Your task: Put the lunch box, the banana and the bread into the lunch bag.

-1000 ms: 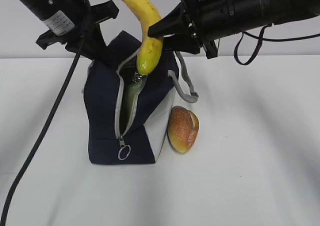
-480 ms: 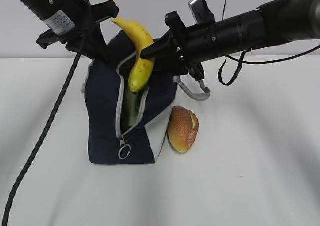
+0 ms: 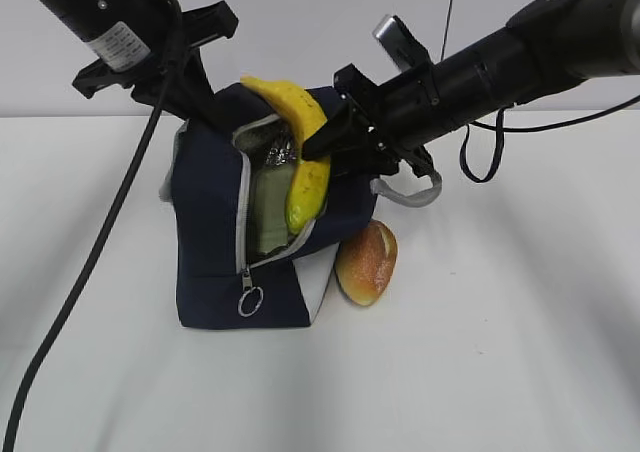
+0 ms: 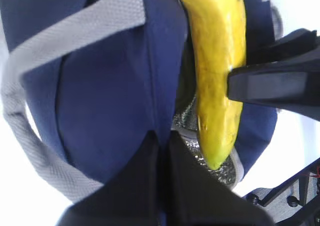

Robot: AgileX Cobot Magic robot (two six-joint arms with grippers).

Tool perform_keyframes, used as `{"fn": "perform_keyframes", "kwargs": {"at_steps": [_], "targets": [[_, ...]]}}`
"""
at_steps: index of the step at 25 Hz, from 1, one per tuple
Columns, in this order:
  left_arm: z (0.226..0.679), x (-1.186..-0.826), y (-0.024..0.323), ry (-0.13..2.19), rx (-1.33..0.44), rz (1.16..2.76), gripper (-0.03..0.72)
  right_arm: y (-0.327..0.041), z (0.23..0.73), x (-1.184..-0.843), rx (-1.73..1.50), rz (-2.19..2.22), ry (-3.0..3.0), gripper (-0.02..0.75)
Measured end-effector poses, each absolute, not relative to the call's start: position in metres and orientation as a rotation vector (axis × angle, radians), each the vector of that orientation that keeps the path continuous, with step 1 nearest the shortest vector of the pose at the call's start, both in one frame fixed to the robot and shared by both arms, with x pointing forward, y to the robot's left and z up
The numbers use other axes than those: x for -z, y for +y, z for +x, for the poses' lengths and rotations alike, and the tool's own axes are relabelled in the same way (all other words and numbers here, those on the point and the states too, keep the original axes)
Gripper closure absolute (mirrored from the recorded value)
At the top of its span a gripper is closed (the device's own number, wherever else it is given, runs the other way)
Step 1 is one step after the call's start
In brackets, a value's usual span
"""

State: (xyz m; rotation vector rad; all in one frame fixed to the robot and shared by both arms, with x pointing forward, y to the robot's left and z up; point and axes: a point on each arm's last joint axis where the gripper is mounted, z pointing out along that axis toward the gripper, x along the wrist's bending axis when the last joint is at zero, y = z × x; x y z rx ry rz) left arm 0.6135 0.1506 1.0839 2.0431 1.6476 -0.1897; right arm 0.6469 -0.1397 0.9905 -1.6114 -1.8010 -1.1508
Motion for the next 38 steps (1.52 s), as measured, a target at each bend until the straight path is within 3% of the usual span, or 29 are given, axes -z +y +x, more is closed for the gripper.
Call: {"fn": "perform_keyframes", "kwargs": {"at_steps": [19,38], "targets": [[0.615,-1.083,0.152,1.649,0.160,2.052,0.687,-0.168,0.647,-0.979,0.991,-1.676,-1.928,0.456],[0.617,-1.085,0.151,1.635,0.140,2.028,0.687,-0.154,0.649,-0.998,1.008,-1.606,-1.961,0.456]]}}
